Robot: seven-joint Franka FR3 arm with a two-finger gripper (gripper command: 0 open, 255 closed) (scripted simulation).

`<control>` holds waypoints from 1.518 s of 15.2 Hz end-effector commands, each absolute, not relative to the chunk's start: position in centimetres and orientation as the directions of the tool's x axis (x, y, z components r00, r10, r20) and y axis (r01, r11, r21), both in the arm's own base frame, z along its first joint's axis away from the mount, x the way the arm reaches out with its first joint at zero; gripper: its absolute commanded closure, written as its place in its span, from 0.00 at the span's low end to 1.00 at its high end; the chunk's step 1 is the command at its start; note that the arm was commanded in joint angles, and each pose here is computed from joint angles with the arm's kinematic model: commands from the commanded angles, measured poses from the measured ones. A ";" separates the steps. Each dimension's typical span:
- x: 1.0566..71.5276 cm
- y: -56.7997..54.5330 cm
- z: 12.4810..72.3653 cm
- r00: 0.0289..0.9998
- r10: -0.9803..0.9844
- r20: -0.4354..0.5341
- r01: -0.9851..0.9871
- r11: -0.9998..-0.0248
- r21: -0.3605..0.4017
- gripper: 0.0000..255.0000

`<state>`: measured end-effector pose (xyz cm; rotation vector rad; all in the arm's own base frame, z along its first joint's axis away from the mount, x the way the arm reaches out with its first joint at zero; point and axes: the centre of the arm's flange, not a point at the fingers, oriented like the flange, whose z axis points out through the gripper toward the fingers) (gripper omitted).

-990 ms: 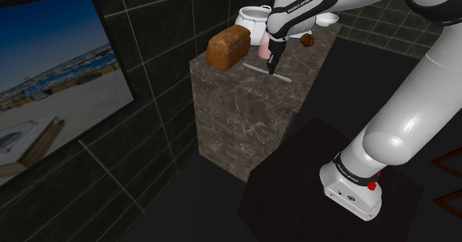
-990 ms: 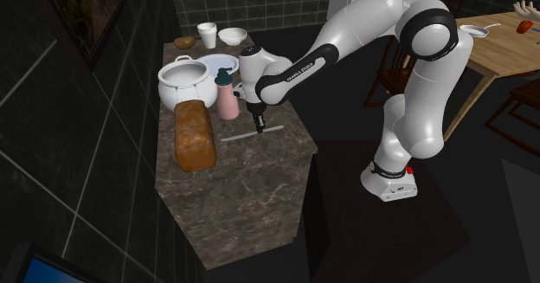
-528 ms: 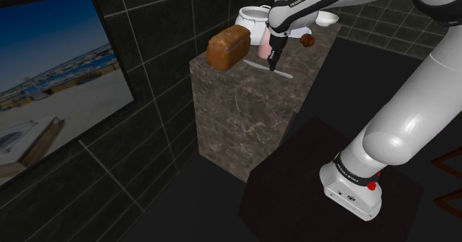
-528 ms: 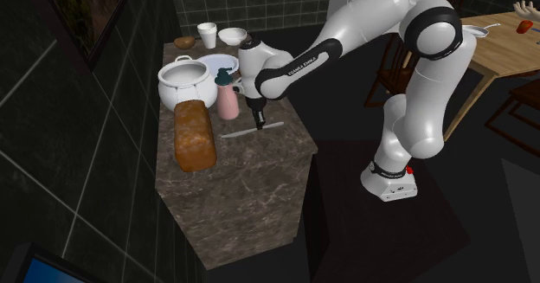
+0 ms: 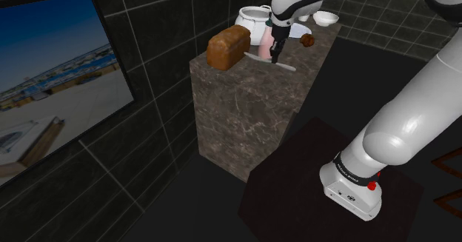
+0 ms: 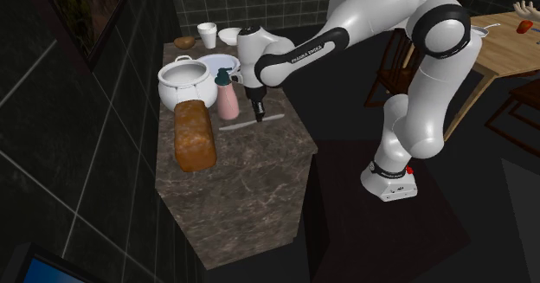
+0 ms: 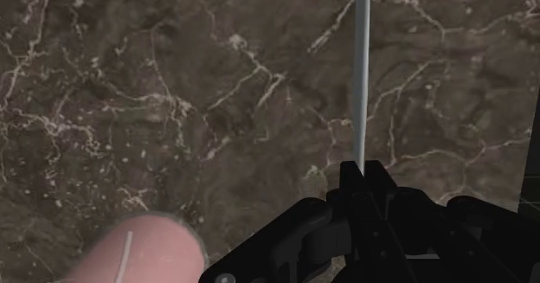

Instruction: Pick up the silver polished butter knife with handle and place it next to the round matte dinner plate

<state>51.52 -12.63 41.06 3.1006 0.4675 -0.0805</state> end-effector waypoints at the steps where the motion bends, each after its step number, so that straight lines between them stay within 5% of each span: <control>1: 51.5 -12.6 42.2 0.954 0.294 -0.052 0.295 -0.956 -0.003 1.00; 23: 51.5 -35.0 45.4 0.954 0.294 -0.052 0.295 -0.956 -0.003 1.00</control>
